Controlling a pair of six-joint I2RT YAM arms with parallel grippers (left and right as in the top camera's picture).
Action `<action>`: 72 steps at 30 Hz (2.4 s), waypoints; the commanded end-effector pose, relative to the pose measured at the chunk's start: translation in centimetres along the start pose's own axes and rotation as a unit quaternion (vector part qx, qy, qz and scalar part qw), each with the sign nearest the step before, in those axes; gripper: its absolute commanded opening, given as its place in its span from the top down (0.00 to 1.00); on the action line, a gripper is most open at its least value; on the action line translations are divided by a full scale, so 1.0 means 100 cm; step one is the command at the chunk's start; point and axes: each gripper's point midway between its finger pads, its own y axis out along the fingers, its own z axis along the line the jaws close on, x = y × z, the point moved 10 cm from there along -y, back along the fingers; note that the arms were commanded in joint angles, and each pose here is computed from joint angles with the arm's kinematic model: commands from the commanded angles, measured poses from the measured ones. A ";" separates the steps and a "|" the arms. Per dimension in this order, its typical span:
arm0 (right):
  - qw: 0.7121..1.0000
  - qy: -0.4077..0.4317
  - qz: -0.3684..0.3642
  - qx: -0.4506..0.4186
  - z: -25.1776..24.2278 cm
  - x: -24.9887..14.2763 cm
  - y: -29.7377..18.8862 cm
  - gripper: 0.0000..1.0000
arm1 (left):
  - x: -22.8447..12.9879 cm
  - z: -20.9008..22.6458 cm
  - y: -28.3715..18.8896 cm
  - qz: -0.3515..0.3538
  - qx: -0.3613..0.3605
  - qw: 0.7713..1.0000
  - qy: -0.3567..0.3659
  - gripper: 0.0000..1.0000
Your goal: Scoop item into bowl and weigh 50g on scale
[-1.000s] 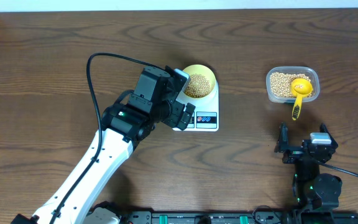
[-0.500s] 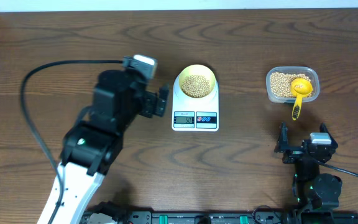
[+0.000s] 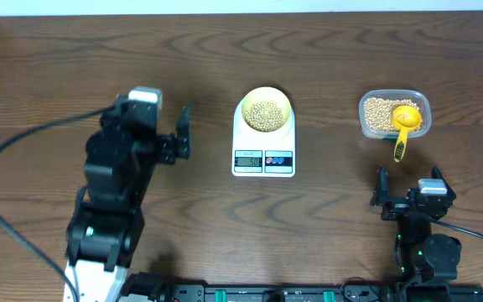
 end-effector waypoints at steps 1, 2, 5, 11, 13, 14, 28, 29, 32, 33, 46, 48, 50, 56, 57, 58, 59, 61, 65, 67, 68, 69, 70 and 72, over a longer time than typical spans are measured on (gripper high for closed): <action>1.000 -0.004 -0.001 0.004 0.001 -0.001 0.000 0.01 | -0.011 0.007 -0.011 -0.011 0.021 1.000 0.000 0.02; 1.000 -0.004 -0.001 0.004 0.001 -0.001 0.000 0.01 | -0.015 0.007 -0.014 -0.014 0.022 1.000 0.000 0.02; 1.000 -0.004 -0.001 0.004 0.001 -0.001 0.000 0.01 | -0.024 0.009 -0.021 -0.018 0.031 0.999 -0.001 0.02; 1.000 -0.004 -0.001 0.004 0.001 -0.001 0.000 0.01 | -0.040 0.014 -0.037 -0.070 0.048 0.996 -0.006 0.02; 1.000 -0.004 -0.001 0.004 0.001 -0.001 0.000 0.01 | -0.047 0.015 -0.041 -0.086 0.052 0.995 -0.007 0.02; 1.000 -0.004 -0.001 0.004 0.001 -0.001 0.000 0.01 | -0.051 0.015 -0.043 -0.096 0.053 0.994 -0.007 0.02; 1.000 -0.004 -0.001 0.004 0.001 -0.001 0.000 0.01 | -0.083 0.014 -0.042 -0.208 0.057 0.976 -0.007 0.02; 1.000 -0.004 -0.001 0.004 0.001 -0.001 0.000 0.01 | -0.085 0.014 -0.042 -0.216 0.057 0.975 -0.007 0.02; 1.000 -0.004 -0.001 0.004 0.001 -0.001 0.000 0.01 | -0.092 0.013 -0.043 -0.233 0.058 0.971 -0.006 0.02; 1.000 -0.004 -0.001 0.004 0.001 -0.001 0.000 0.01 | -0.094 0.013 -0.043 -0.235 0.058 0.970 -0.006 0.02; 1.000 -0.004 -0.001 0.004 0.001 -0.001 0.000 0.01 | -0.108 0.017 -0.051 -0.265 0.074 0.961 -0.005 0.02; 1.000 -0.004 -0.001 0.004 0.001 -0.001 0.000 0.01 | -0.109 0.018 -0.051 -0.267 0.078 0.961 -0.006 0.02; 1.000 -0.004 0.000 0.004 0.001 -0.001 0.000 0.01 | -0.111 0.018 -0.051 -0.267 0.079 0.960 -0.006 0.02; 1.000 -0.004 0.000 0.004 0.001 -0.001 0.000 0.01 | -0.119 0.018 -0.050 -0.271 0.078 0.960 -0.005 0.02; 1.000 -0.004 -0.001 0.004 0.001 -0.001 0.000 0.01 | -0.120 0.017 -0.050 -0.272 0.078 0.959 -0.005 0.02; 1.000 -0.004 -0.001 0.004 0.001 -0.001 0.000 0.01 | -0.121 0.017 -0.050 -0.273 0.078 0.959 -0.005 0.02; 1.000 -0.004 0.000 0.004 0.001 -0.001 0.000 0.01 | -0.123 0.017 -0.049 -0.274 0.078 0.958 -0.005 0.02; 1.000 -0.004 -0.001 0.004 0.001 -0.001 0.000 0.01 | -0.126 0.018 -0.049 -0.276 0.080 0.958 -0.005 0.02; 1.000 -0.004 -0.001 0.004 0.001 -0.001 0.000 0.01 | -0.132 0.020 -0.047 -0.284 0.088 0.955 -0.005 0.02; 1.000 -0.004 -0.001 0.004 0.001 -0.001 0.000 0.01 | -0.133 0.021 -0.046 -0.287 0.091 0.953 -0.005 0.02; 1.000 -0.004 -0.001 0.004 0.001 -0.001 0.000 0.01 | -0.133 0.021 -0.046 -0.289 0.091 0.953 -0.005 0.02; 1.000 -0.004 -0.001 0.004 0.001 -0.001 0.000 0.01 | -0.133 0.021 -0.046 -0.289 0.091 0.953 -0.005 0.02; 1.000 -0.004 0.000 0.004 0.001 -0.001 0.000 0.01 | -0.133 0.021 -0.046 -0.289 0.091 0.953 -0.005 0.02; 1.000 -0.004 0.000 0.004 0.001 -0.001 0.000 0.01 | -0.134 0.021 -0.046 -0.286 0.091 0.954 -0.006 0.02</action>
